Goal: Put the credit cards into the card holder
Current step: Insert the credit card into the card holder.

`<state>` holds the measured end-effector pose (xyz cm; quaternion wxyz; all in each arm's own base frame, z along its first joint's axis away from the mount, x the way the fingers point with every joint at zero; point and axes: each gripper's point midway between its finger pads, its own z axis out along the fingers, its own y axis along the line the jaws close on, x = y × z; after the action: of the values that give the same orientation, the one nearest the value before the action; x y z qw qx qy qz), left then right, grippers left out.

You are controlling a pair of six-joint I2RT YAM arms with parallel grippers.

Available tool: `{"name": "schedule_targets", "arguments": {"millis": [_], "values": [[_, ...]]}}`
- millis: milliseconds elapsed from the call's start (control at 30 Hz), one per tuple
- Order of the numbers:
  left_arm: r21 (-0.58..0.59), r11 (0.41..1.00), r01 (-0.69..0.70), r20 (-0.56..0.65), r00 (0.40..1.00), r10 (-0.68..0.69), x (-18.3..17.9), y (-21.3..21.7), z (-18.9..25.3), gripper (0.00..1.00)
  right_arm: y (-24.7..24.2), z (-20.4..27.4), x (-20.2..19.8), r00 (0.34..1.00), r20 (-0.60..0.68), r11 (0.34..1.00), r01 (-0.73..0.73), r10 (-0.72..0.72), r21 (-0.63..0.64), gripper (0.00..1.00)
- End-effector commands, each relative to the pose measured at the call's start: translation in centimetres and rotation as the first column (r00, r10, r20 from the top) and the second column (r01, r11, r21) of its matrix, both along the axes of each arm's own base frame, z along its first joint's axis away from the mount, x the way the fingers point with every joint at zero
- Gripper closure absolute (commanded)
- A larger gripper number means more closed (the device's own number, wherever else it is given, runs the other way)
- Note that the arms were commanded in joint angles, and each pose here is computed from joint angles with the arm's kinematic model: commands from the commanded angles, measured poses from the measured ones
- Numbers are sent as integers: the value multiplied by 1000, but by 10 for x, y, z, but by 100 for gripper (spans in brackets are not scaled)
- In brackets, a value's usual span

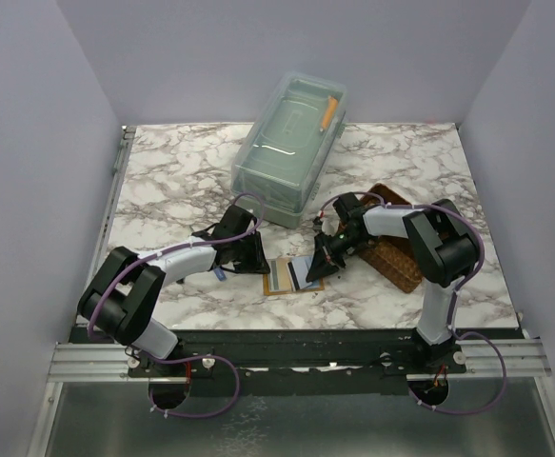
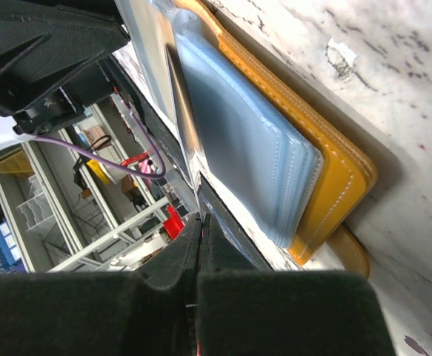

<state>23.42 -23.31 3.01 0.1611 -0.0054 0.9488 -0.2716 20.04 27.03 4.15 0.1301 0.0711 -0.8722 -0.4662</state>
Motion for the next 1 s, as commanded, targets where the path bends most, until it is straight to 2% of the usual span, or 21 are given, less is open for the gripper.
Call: {"name": "schedule_targets", "arguments": {"millis": [0,267,967], "values": [[20,1000,-14,-13,1000,14,-3,6,-6,76,-4,-3,-2,1000,-10,999,-11,11,-31,100],[17,1000,-6,-5,1000,6,-2,5,-4,76,-11,-3,-14,999,-26,999,-25,24,-48,100],[3,1000,4,-10,1000,-4,-3,2,-2,76,1,-9,1,998,-31,997,-50,48,-55,100]]}}
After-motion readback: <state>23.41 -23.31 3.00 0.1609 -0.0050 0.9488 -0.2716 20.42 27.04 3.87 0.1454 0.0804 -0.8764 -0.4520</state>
